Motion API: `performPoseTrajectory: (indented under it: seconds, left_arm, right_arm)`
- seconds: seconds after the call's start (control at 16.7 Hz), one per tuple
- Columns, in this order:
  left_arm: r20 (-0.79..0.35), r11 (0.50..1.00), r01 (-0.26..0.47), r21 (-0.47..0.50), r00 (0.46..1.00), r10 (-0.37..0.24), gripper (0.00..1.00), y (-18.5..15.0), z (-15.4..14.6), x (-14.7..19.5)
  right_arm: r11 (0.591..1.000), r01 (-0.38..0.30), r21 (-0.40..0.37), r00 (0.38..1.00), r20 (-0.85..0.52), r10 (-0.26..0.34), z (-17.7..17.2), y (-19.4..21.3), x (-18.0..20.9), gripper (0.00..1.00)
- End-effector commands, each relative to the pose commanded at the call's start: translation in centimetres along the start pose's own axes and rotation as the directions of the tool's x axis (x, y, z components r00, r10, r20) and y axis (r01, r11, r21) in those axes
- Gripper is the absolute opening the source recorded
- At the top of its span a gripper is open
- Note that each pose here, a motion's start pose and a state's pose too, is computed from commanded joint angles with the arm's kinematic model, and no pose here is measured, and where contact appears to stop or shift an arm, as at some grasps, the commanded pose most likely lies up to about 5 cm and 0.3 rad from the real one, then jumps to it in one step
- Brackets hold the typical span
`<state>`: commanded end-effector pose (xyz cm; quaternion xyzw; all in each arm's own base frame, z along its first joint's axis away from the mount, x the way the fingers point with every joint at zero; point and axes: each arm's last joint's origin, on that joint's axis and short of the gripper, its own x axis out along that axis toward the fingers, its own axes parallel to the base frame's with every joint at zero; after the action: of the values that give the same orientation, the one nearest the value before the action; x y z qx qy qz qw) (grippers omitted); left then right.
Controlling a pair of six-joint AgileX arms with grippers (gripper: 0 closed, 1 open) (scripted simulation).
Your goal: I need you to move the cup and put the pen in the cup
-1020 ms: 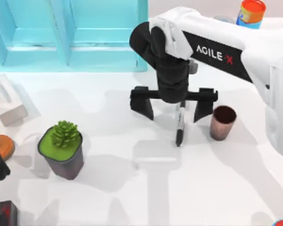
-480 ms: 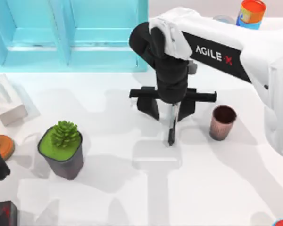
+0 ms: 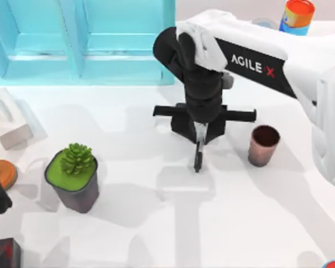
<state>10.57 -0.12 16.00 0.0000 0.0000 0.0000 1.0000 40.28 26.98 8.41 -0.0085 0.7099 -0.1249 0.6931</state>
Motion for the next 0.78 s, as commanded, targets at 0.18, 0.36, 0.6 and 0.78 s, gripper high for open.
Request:
performPoseTrajectory:
  seconds: [0.18, 0.36, 0.6, 0.78]
  left_arm:
    - [0.0, 1.0, 0.0, 0.0, 1.0, 0.0, 1.0, 0.0, 0.0, 0.0]
    - [0.0, 1.0, 0.0, 0.0, 1.0, 0.0, 1.0, 0.0, 0.0, 0.0]
    - [0.0, 1.0, 0.0, 0.0, 1.0, 0.0, 1.0, 0.0, 0.0, 0.0]
    - [0.0, 1.0, 0.0, 0.0, 1.0, 0.0, 1.0, 0.0, 0.0, 0.0]
  right_arm:
    - [0.996, -0.09, 0.021, 0.995, 0.045, 0.089, -0.2, 0.4, -3.3, 0.0]
    - [0.996, -0.089, 0.023, 0.995, 0.043, 0.087, -1.0, 0.1, -4.3, 0.0]
    - [0.996, -0.087, 0.02, 0.995, 0.043, 0.087, -2.7, -0.2, -6.2, 0.0]
    - [0.996, -0.091, 0.018, 0.995, 0.047, 0.09, -4.0, -0.6, -7.6, 0.0]
